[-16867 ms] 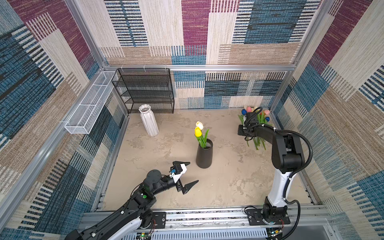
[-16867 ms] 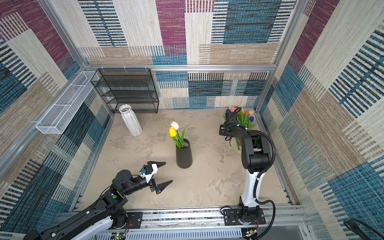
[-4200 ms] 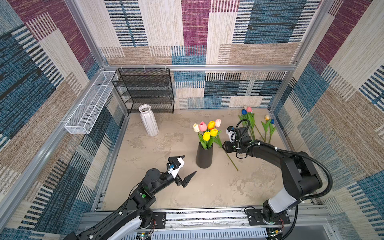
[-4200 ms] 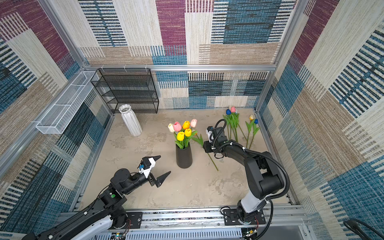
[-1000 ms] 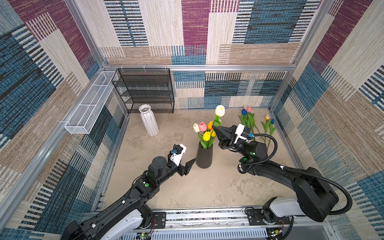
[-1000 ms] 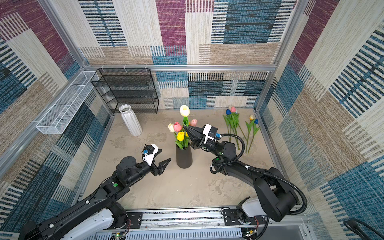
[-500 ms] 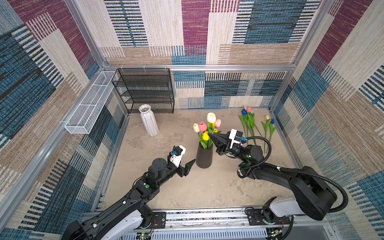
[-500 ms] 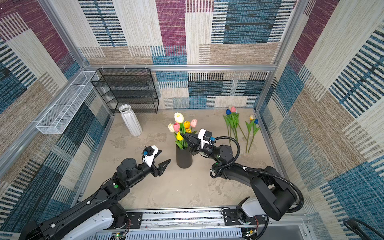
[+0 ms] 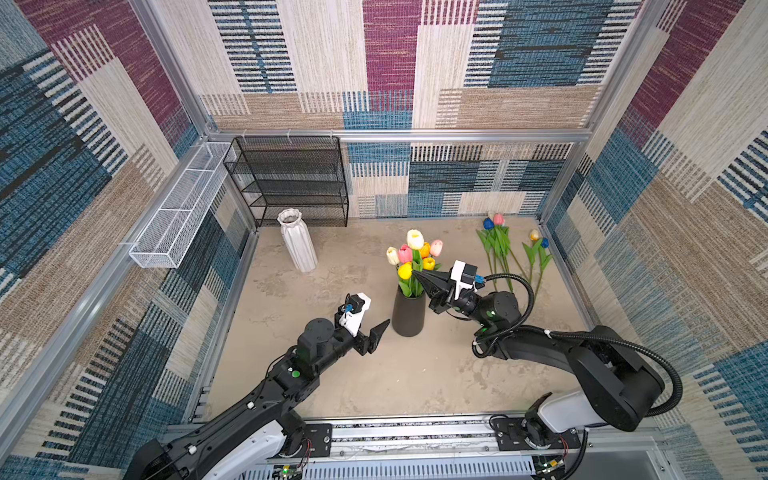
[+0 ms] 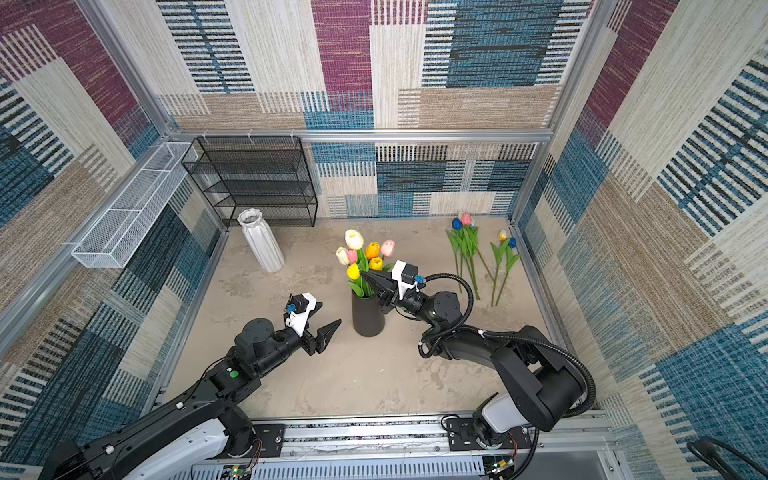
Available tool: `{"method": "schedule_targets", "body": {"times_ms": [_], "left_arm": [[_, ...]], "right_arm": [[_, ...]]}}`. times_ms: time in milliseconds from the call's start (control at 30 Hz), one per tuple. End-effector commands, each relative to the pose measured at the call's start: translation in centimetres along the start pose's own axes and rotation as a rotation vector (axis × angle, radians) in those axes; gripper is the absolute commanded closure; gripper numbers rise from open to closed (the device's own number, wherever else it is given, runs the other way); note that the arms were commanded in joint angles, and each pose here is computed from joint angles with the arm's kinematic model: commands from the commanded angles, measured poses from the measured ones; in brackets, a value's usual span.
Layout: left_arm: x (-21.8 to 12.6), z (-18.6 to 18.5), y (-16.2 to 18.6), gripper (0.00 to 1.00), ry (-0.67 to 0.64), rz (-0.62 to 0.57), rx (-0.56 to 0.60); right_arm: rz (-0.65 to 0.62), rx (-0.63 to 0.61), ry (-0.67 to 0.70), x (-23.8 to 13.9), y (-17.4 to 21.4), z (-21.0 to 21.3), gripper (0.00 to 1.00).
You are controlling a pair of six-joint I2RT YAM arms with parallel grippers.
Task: Arrange the flowers into the vase
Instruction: 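Carry the orange-yellow tulip over the dark grey vase and lower it in, then open the right gripper and move it to the loose tulips farther away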
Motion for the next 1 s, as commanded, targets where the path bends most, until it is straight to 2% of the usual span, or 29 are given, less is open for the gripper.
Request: {"method": "schedule_targets", "body": {"times_ms": [0, 200, 333, 433, 600, 700, 767, 967], "left_arm": [[0.0, -0.1, -1.0, 0.22, 0.002, -0.048, 0.013], [0.0, -0.2, -1.2, 0.22, 0.004, -0.055, 0.022], [0.0, -0.2, -1.3, 0.22, 0.005, -0.058, 0.023], [0.1, -0.1, -1.2, 0.21, 0.003, -0.056, 0.026], [0.1, -0.1, -1.2, 0.21, 0.001, -0.053, 0.028], [0.1, 0.0, -1.0, 0.21, -0.004, -0.052, 0.024], [0.1, 0.1, -1.0, 0.2, -0.007, -0.053, 0.022], [0.1, 0.1, -0.7, 0.2, -0.007, -0.049, 0.015]], "right_arm": [[0.003, -0.008, -0.002, -0.3, 0.1, 0.3, 0.94], [0.039, -0.002, -0.002, -0.8, 0.8, 0.6, 0.77], [0.05, -0.011, 0.021, -1.0, 0.6, 0.3, 0.61], [0.062, -0.008, 0.039, -1.2, 0.7, 0.1, 0.6], [0.092, 0.005, 0.077, -1.6, 1.0, -0.3, 0.53], [0.122, 0.007, 0.083, -1.7, 1.8, -0.3, 0.59], [0.14, 0.011, 0.07, -1.9, 2.3, 0.0, 0.59], [0.162, 0.02, 0.083, -2.7, 2.1, 0.2, 0.48]]}}
Point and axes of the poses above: each gripper's point midway between its finger pads, its own x axis out along the fingers, its own z axis along the line the jaws close on, y = z × x, the point moved 2 cm from there along -x, back along the fingers, and after that the axes turned 13 degrees about -x, right-handed, at the moved point
